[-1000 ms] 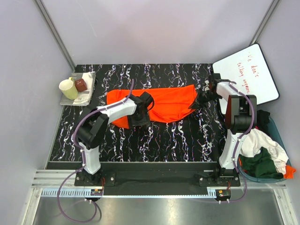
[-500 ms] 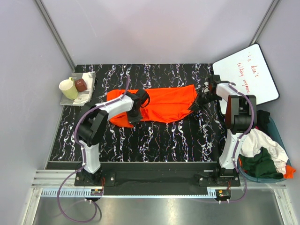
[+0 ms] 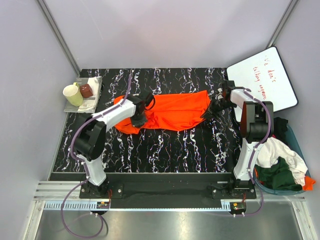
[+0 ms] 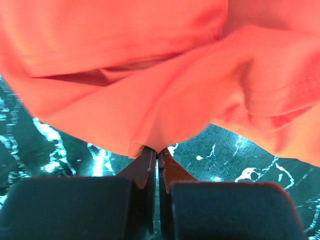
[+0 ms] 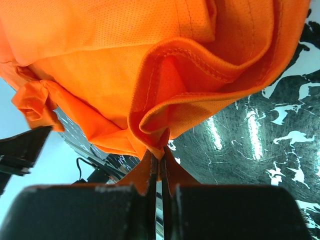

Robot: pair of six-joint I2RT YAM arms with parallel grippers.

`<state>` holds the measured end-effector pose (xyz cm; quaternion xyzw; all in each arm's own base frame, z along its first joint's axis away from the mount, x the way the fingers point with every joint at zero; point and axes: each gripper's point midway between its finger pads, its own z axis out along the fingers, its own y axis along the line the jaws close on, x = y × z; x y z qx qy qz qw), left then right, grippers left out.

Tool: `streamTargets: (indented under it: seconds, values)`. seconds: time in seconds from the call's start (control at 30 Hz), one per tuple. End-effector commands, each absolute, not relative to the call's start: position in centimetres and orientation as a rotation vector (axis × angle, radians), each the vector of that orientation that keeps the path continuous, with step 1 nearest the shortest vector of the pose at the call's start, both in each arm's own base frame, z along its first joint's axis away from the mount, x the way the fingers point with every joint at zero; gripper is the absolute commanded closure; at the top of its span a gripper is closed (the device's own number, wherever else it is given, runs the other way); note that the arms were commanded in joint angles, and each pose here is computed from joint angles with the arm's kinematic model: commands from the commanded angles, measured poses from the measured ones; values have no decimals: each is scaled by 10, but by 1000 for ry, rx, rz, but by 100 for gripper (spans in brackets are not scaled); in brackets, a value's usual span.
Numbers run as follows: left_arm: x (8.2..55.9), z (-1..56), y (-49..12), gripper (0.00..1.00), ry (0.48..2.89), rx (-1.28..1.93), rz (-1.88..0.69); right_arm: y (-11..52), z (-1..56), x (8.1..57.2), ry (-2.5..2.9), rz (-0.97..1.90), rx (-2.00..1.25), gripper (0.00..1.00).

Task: Fold and stack the t-shirts
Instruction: Fold the tshirt

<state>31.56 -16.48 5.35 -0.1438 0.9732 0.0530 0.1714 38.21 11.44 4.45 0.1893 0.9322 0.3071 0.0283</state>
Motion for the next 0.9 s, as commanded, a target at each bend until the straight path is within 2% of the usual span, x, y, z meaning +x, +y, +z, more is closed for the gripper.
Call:
streamTargets:
  seconds: [0.0, 0.4, 0.63, 0.8, 0.87]
  values:
    - [336, 89, -139, 100, 2637, -466, 160, 121, 67, 385, 2822, 997, 529, 100]
    - [360, 119, -92, 100, 2535, -591, 174, 119, 68, 388, 2814, 990, 526, 100]
    - [408, 166, -87, 100, 2418, -570, 126, 119, 77, 407, 2773, 980, 504, 100]
    - [443, 172, -96, 100, 2424, -528, 83, 119, 87, 428, 2735, 968, 503, 100]
    - [452, 156, -97, 100, 2469, -515, 98, 118, 89, 435, 2722, 963, 501, 100]
